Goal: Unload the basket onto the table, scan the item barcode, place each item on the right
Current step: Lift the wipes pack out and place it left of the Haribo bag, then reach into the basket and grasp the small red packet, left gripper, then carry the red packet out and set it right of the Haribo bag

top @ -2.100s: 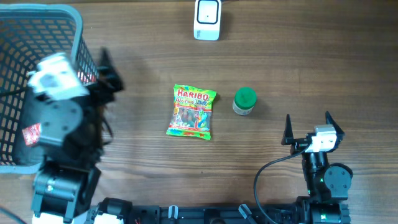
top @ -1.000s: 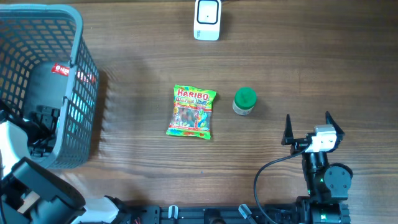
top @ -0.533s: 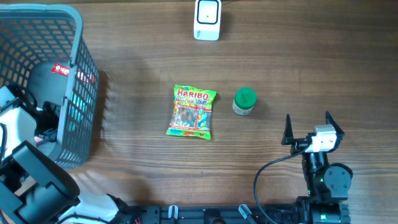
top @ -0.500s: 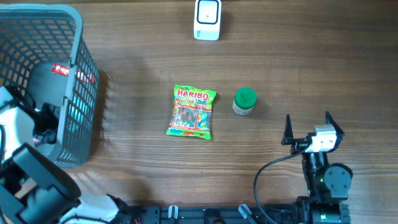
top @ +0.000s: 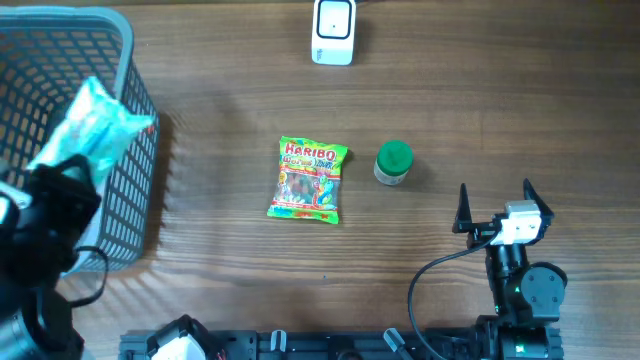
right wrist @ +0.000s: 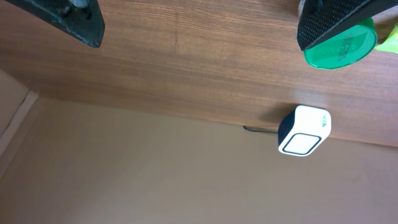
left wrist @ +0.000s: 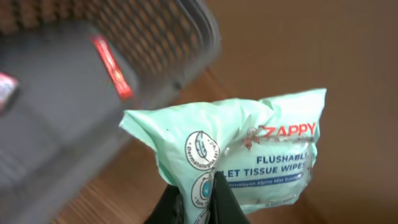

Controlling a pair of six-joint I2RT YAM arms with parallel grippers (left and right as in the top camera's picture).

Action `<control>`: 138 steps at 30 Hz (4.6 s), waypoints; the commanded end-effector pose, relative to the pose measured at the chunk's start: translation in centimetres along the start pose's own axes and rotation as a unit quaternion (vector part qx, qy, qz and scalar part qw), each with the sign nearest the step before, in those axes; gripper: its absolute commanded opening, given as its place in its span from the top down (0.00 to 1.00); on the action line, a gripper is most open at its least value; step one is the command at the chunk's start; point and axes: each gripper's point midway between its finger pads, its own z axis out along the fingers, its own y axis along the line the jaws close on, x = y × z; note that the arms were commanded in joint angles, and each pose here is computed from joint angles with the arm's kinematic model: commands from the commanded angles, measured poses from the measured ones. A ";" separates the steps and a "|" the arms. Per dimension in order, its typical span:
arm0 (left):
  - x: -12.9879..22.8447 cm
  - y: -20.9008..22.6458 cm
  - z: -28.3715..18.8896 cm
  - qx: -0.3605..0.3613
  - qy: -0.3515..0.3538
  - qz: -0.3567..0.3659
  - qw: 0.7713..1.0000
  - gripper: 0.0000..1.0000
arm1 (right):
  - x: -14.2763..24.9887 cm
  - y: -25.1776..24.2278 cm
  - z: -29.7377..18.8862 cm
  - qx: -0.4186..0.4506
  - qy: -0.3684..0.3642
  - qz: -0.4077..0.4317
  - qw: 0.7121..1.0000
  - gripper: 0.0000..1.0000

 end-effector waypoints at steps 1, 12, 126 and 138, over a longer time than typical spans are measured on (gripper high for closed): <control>4.0 -2.0 2.4 0.041 0.095 -0.019 0.994 0.96 | -0.1 -0.1 0.0 0.004 -0.003 -0.007 1.000 0.00; 18.3 1.2 16.9 -0.246 0.134 -0.088 0.956 0.96 | -0.1 -0.1 0.0 0.004 -0.003 -0.007 1.000 0.00; 37.6 -9.0 17.9 -0.041 0.395 0.095 0.913 0.60 | -0.1 -0.1 0.0 0.004 -0.003 -0.007 1.000 0.00; 46.0 -4.9 17.9 -0.120 0.429 0.131 0.886 0.00 | -0.1 -0.1 0.0 0.004 -0.003 -0.007 1.000 0.01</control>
